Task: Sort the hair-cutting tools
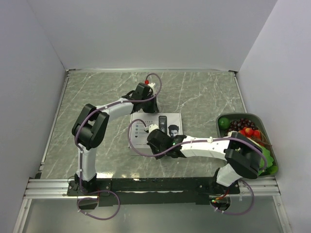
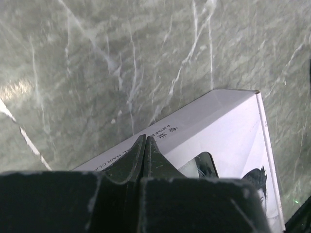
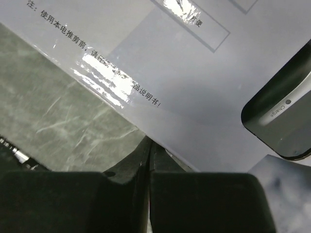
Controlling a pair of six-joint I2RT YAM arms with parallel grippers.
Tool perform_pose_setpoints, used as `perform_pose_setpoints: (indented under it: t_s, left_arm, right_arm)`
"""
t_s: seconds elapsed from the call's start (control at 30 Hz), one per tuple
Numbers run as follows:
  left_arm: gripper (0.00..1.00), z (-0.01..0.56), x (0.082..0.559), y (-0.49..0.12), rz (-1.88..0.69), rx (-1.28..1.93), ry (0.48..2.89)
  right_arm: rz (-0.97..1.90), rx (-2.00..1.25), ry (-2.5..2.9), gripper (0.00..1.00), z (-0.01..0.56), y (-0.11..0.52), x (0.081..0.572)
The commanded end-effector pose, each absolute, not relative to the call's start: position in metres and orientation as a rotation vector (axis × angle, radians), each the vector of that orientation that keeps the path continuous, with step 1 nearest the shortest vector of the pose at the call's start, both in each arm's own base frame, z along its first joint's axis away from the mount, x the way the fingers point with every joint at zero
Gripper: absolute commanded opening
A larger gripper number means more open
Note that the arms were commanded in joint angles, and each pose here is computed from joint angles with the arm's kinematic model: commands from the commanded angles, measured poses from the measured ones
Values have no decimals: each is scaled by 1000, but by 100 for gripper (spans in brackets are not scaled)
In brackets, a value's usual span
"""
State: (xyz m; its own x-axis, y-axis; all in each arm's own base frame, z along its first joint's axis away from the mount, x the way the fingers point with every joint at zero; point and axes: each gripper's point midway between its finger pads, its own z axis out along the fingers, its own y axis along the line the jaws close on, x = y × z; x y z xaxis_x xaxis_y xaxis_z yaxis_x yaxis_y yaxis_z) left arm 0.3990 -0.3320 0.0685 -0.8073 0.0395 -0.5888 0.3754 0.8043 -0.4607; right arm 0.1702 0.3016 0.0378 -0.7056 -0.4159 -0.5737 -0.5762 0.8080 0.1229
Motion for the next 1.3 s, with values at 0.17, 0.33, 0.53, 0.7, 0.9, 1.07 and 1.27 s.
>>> perform_pose_setpoints:
  t_s: [0.17, 0.33, 0.53, 0.7, 0.9, 1.07, 1.27]
  left_arm:
    - [1, 59, 350, -259, -453, 102, 2674]
    - [1, 94, 354, -226, -417, -5, 2567]
    - [1, 98, 331, -194, -325, -57, 2570]
    - [1, 106, 287, -190, -421, -93, 2639]
    - [1, 132, 236, -192, -568, -111, 2672]
    - [1, 135, 224, -195, -602, -131, 2661]
    - [1, 143, 281, -203, -520, -137, 2523]
  right_arm:
    - [465, -616, 2381, 0, 89, 315, 178]
    - [404, -568, 2376, 0, 96, 290, 177]
    - [350, -511, 2411, 0, 90, 257, 165]
    - [311, -463, 2463, 0, 81, 234, 154]
    - [272, -404, 2516, 0, 73, 209, 142]
    - [215, -376, 2568, 0, 55, 196, 138]
    - [237, -319, 2569, 0, 46, 192, 140]
